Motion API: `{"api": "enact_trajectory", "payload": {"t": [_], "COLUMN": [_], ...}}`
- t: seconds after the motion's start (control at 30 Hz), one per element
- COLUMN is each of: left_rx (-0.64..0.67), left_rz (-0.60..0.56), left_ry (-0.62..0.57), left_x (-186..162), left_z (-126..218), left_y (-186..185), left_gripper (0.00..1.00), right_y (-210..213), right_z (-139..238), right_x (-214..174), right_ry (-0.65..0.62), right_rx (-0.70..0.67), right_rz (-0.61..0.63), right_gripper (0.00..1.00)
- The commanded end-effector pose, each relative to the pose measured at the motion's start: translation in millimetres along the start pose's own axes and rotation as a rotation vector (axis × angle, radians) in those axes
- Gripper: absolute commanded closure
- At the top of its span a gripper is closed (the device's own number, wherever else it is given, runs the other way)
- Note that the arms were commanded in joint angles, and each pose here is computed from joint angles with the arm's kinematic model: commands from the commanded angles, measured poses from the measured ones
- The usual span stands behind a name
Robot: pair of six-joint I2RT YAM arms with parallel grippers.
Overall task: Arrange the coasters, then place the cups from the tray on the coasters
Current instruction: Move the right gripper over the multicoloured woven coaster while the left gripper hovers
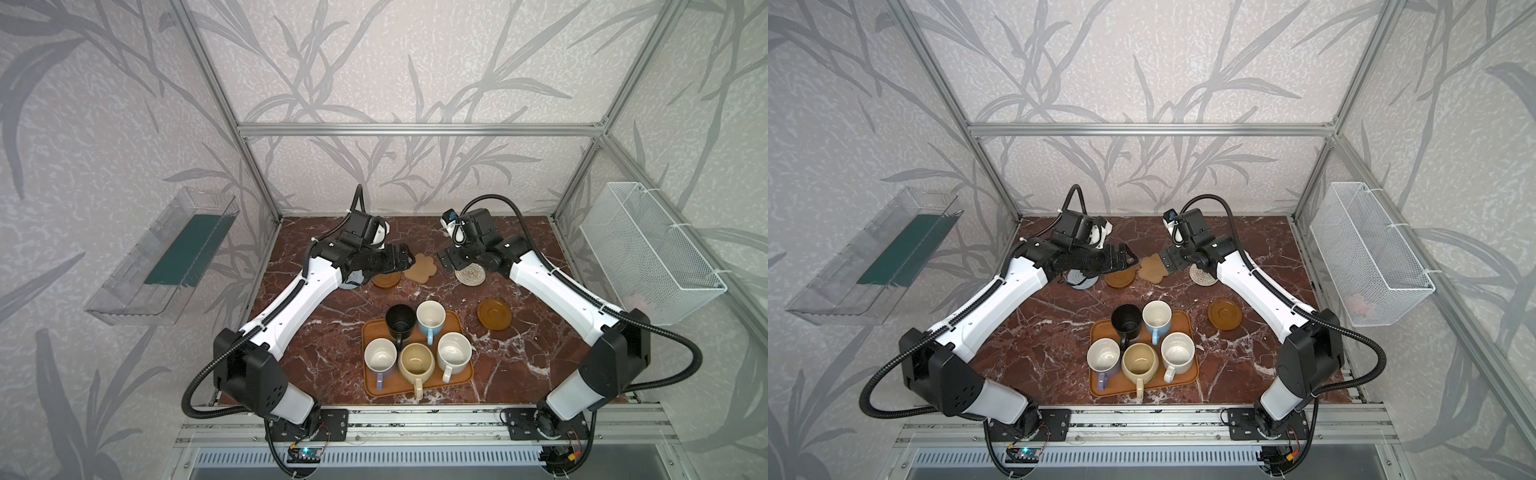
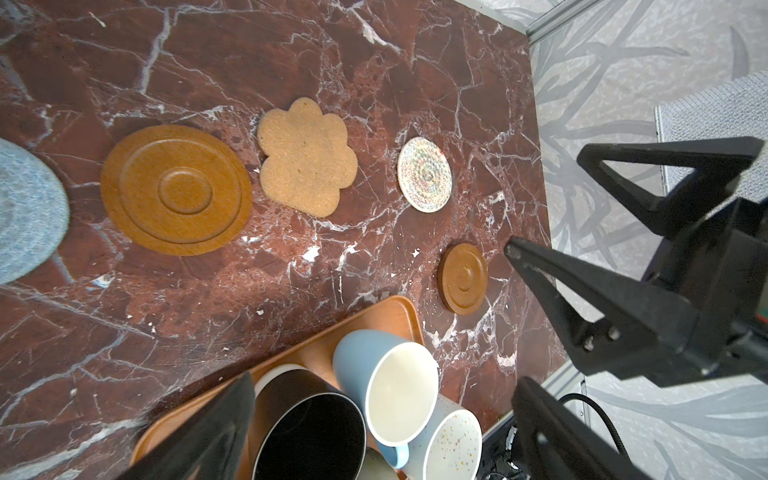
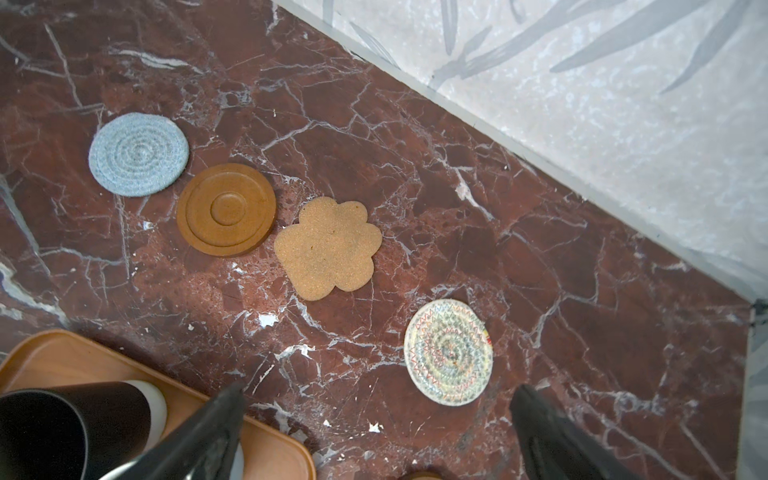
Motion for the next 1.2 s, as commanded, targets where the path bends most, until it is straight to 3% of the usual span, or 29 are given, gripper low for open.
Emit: {"api": "enact_trajectory", "payload": {"t": [0.0,0.1,0.47,1.03,1.17], "left_rx": [-0.026,-0.003,-0.015,0.001,-0.002], "left_rz": [0.003,-0.001,-0.018,-0.056,-0.062], "left_ry": [-0.029,-0.013,0.027,0.129,0.142], "left_x": [4.3,3.8,8.3,21.6,26.3], "left_z": [11.8,4.9,-24.1,-79.0,-89.4], "left_y": [-12.3,-13.7,-17.8,-9.2,-7.8], "left_gripper": [0.01,0.01,0.01,0.01,0.01], "right_y": [-20.2,-36.7,-71.2,-108.6,-119.0], "right_z": [3.8,1.4,-19.1,-89.1,-105.6], "right_x": [-6.2,-13.1,-32.3,-68.9,-79.1], "right_ry": [0.018,0.019,0.063,0.266,0.303], "right_rx": [0.001,0.006,-0.040,-0.157,-0.153], "right_rz": [-0.195,-0.315,-0.511,-0.617,-0.651], "right_gripper": [0.01,0.01,0.01,0.00,0.04]}}
Point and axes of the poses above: each gripper's point midway between its finger pads, its own z axis back along the fingers, its own y axis along the line the jaws close on, x = y × z, the point moved 10 cm from there along z, back along the fingers, and after that the axes turned 13 degrees about -z, right-handed, at the moved point
